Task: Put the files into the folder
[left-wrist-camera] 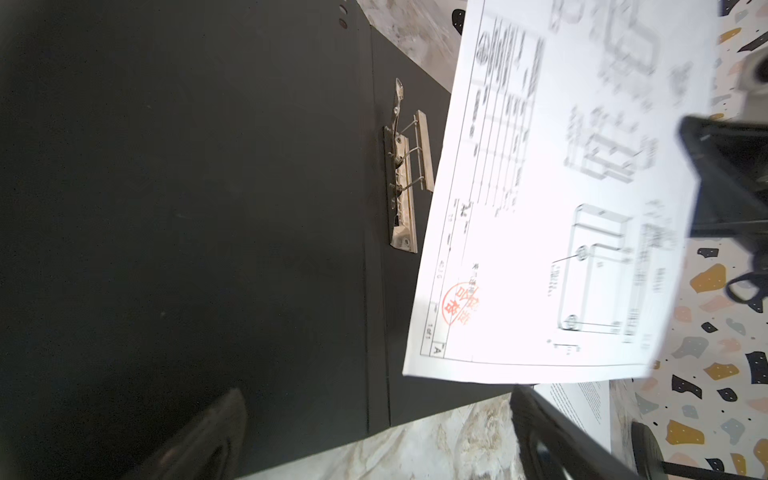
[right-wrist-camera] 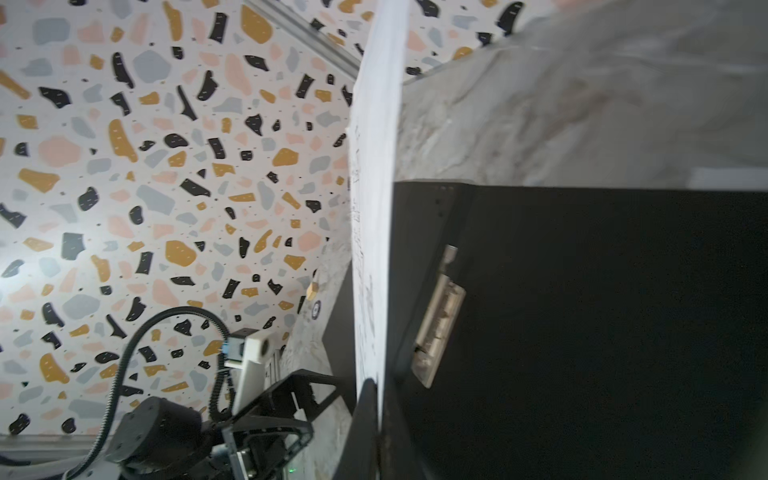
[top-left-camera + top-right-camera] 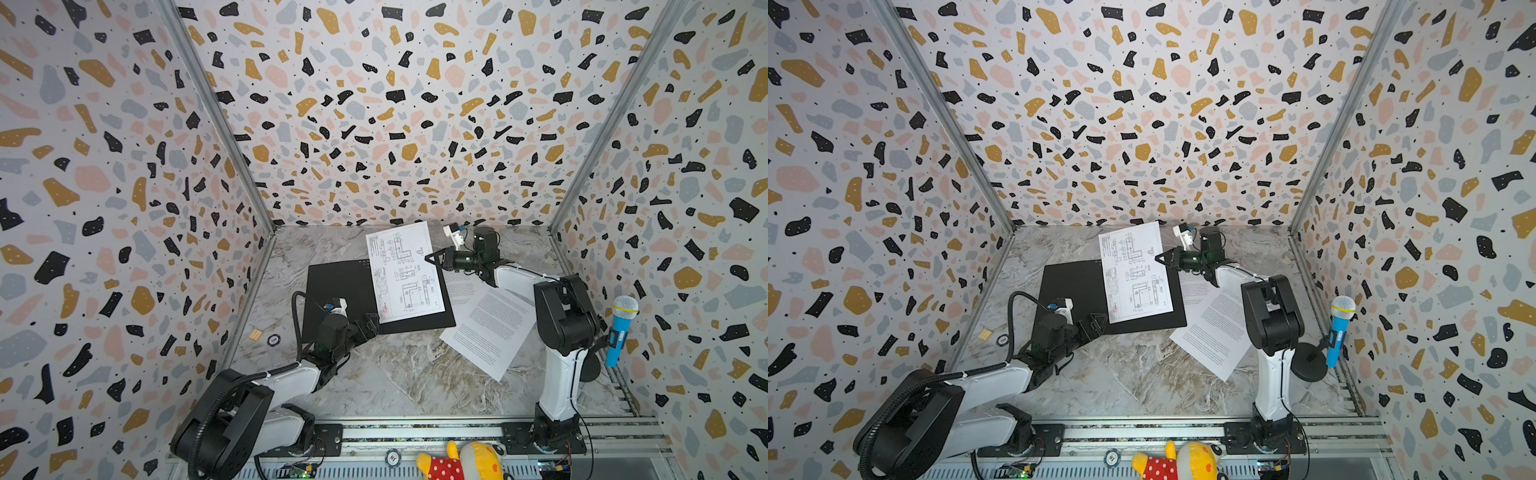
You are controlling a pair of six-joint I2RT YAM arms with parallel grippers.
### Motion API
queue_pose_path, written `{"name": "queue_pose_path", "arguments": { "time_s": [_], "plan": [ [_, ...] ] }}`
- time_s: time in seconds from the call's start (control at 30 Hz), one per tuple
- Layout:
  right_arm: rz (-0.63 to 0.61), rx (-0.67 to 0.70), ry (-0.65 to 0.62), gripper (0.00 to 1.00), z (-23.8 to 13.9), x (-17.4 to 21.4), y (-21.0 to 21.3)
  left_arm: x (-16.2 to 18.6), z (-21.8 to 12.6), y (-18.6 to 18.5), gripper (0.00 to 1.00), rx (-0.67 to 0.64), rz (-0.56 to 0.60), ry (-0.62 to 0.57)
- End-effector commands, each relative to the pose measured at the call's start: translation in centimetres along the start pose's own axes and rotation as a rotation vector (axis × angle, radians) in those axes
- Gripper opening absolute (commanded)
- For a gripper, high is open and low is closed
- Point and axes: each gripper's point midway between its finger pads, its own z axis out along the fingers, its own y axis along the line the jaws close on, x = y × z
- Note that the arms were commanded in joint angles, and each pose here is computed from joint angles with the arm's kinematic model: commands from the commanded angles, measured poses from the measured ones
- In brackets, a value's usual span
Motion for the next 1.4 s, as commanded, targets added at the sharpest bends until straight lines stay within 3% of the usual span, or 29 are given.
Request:
{"name": "queue_pose_path", "arguments": {
  "time_s": [0.0, 0.3, 0.63, 1.37],
  "plan": [
    [-0.020, 0.045, 0.002, 0.00, -0.4, 0.7, -2.6, -0.4, 0.1, -0.3, 1.00, 0.023, -0.005, -0.020],
    [0.012, 0.122, 0.008, 0.00, -1.8, 2.5, -6.5, -0.2, 0.2, -0.1, 1.00, 0.017, -0.005, -0.015],
    [0.042, 0.125, 0.001, 0.00, -1.7, 3.1, -7.3, 0.0, 0.3, 0.0, 0.99, 0.019, -0.009, -0.006],
    [-0.027, 0.135, 0.069, 0.00, -1.3, 3.7, -7.6, 0.0, 0.3, -0.2, 1.00, 0.027, -0.008, -0.003]
  ]
}}
